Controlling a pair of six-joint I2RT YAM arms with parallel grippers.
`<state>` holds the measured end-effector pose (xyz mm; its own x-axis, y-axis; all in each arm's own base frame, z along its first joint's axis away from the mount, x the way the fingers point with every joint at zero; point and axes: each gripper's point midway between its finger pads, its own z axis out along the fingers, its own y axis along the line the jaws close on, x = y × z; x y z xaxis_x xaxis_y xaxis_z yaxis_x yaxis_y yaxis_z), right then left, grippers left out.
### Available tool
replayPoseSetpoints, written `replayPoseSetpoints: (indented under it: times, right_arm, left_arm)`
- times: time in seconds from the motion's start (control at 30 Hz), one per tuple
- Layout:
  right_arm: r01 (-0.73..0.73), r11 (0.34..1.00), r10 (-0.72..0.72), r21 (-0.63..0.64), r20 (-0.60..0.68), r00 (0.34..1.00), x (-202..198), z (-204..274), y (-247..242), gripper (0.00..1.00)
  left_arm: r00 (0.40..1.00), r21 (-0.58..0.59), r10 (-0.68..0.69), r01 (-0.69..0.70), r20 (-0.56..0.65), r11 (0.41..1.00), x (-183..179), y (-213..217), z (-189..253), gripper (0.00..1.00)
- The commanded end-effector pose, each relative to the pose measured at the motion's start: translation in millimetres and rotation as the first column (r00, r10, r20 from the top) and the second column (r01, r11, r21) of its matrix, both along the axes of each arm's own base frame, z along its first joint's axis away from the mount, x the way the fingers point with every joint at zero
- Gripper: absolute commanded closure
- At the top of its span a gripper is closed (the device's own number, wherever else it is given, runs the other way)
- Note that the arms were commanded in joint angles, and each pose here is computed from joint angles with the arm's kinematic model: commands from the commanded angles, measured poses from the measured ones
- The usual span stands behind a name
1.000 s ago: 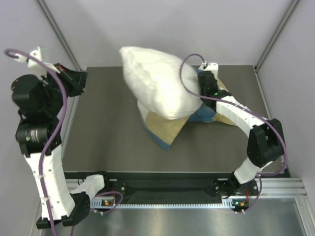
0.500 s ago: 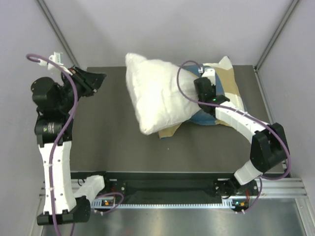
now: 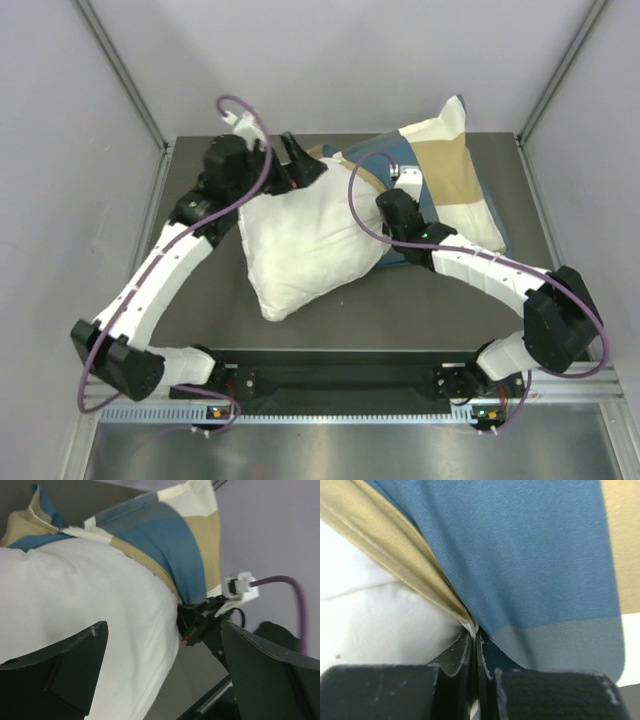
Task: Remove the pillowcase from the pillow
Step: Pull out the pillow
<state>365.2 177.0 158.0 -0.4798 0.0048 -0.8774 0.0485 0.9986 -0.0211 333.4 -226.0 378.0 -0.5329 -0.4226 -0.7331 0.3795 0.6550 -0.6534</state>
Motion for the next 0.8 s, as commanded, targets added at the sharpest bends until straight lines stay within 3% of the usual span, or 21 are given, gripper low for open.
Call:
replayPoseSetpoints:
  times: [0.0,0.17,0.3,0.5,0.53,0.57,0.63,0.67,0.7,0.77]
  right_arm:
    - [-0.141,0.985,0.157,0.103,-0.160,0.975,-47.1,-41.3,38.7,1.00]
    - [-0.190,0.960,0.221,0.207,-0.135,0.966,-63.9,-35.3,59.3,1.00]
    - [-0.211,0.948,0.242,0.237,-0.113,0.964,-70.1,-27.9,64.9,1.00]
    - [-0.219,0.938,0.247,0.270,-0.073,0.966,-72.3,-14.9,64.5,1.00]
    - [-0.223,0.933,0.250,0.282,-0.063,0.966,-73.4,-10.6,64.6,1.00]
    - [-0.223,0.932,0.248,0.285,-0.054,0.967,-73.4,-8.0,63.8,1.00]
    - [-0.214,0.935,0.235,0.283,-0.042,0.971,-74.5,-4.6,58.9,1.00]
    - [-0.209,0.936,0.228,0.284,-0.036,0.973,-74.2,-2.9,57.4,1.00]
    - [-0.200,0.942,0.218,0.270,-0.039,0.975,-74.9,-4.7,53.1,1.00]
    - [-0.171,0.953,0.183,0.250,-0.024,0.983,-72.7,-1.8,43.6,1.00]
  left_arm:
    - [0.996,0.159,0.086,-0.090,0.033,0.983,18.1,-22.4,-34.2,0.01]
    - [0.988,0.426,0.155,-0.131,-0.022,0.895,33.4,-46.6,-112.6,0.01]
    - [0.975,0.644,0.180,-0.056,-0.129,0.763,19.7,-48.6,-193.9,0.01]
    - [0.960,0.777,0.175,0.063,-0.218,0.627,-13.6,-54.9,-283.4,0.01]
    - [0.959,0.796,0.181,0.069,-0.219,0.601,-15.3,-52.3,-295.6,0.05]
    - [0.959,0.798,0.171,0.081,-0.225,0.597,-18.3,-53.2,-301.4,0.35]
    - [0.958,0.786,0.150,0.106,-0.246,0.609,-24.6,-53.7,-314.2,0.68]
    - [0.959,0.782,0.144,0.107,-0.244,0.614,-26.1,-53.1,-315.7,0.79]
    - [0.958,0.783,0.144,0.112,-0.249,0.612,-32.2,-47.4,-319.5,1.00]
    - [0.963,0.773,0.138,0.096,-0.231,0.627,-33.1,-44.9,-316.8,1.00]
